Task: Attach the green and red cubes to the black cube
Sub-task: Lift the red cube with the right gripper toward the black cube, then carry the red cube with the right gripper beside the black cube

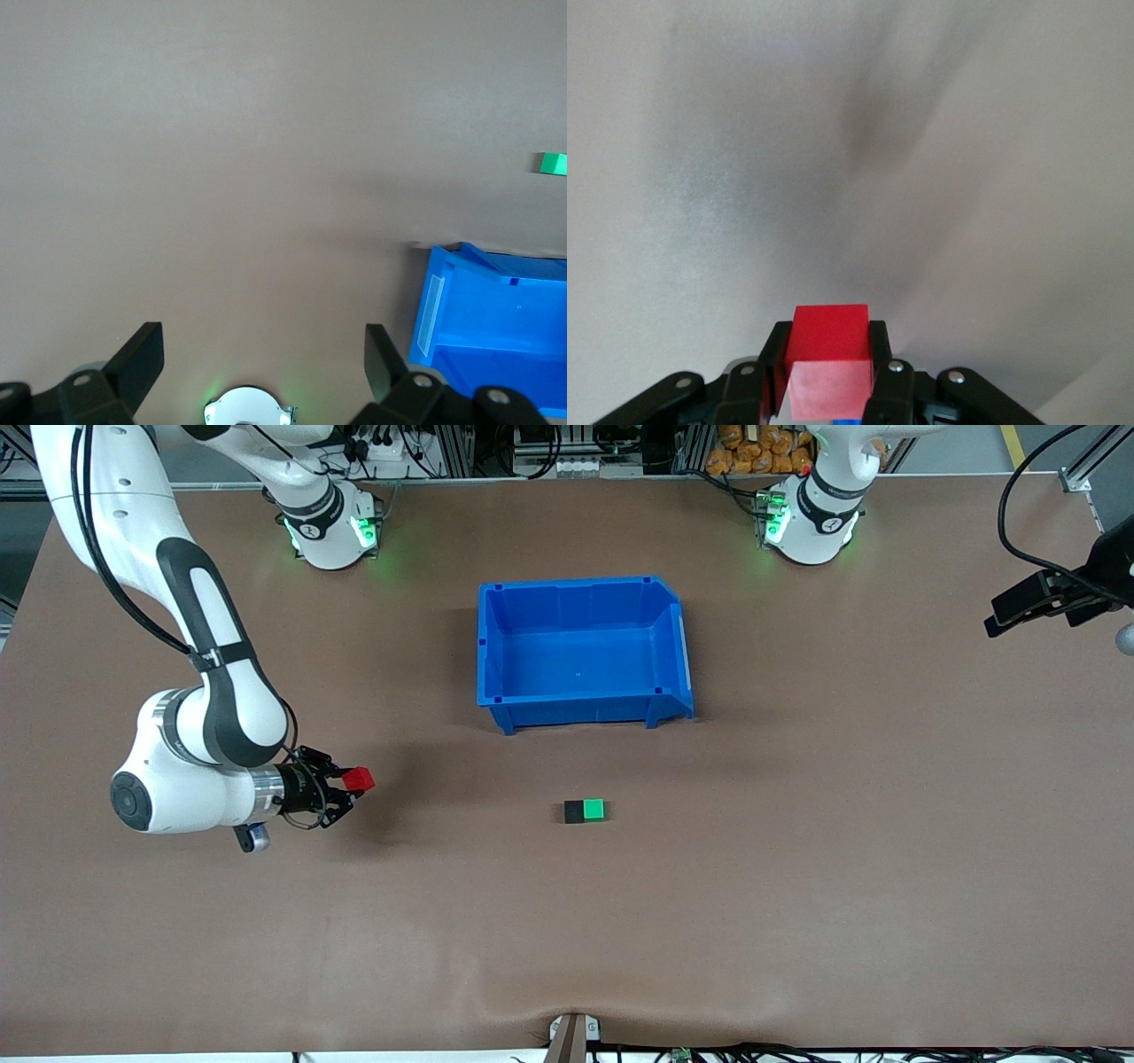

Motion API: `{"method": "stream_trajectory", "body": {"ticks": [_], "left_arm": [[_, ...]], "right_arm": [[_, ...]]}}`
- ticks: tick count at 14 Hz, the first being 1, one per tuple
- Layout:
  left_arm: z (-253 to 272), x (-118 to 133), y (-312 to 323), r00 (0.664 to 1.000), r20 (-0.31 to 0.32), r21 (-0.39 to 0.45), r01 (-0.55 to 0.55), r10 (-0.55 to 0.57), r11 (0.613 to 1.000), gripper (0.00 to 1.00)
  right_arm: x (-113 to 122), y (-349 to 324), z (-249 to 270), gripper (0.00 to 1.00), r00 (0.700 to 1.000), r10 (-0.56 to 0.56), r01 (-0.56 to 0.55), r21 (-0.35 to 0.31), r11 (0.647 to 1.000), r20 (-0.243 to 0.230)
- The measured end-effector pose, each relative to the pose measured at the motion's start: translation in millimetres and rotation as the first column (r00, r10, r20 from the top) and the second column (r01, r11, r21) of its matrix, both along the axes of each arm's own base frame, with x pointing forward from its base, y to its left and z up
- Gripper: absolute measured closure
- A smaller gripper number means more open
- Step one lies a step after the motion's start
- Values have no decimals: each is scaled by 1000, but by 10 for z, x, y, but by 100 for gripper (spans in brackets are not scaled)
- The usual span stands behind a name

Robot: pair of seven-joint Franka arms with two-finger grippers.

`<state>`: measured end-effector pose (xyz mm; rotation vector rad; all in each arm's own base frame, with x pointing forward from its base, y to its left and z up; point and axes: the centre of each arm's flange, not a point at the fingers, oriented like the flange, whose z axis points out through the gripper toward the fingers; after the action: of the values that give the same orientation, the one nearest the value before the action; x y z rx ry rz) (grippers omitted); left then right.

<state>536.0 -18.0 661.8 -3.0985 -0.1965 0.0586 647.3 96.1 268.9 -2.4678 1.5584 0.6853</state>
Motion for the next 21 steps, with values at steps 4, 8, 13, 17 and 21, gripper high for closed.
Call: {"method": "stream_trajectory", "body": {"ticks": [4, 8, 13, 17, 21], "left_arm": [[2, -7, 5, 1000, -3, 0, -2, 2, 1000, 0], [2, -7, 7, 1000, -3, 0, -3, 3, 1000, 0], [-18, -9, 9, 1000, -9, 0, -3, 3, 1000, 0], [-30, -15, 28, 1000, -16, 1, -7, 7, 1000, 0], [-29, -39, 65, 999, -29, 1, -14, 14, 1000, 0]], "right_arm": [[13, 43, 7, 60, 999, -36, 36, -11, 999, 0], [28, 222, 26, 60, 996, -94, 94, -35, 995, 7], [45, 438, 52, 60, 986, -165, 166, -60, 984, 22], [58, 540, 72, 60, 979, -202, 204, -41, 978, 30], [59, 687, 90, 60, 971, -234, 236, -44, 971, 41]]}}
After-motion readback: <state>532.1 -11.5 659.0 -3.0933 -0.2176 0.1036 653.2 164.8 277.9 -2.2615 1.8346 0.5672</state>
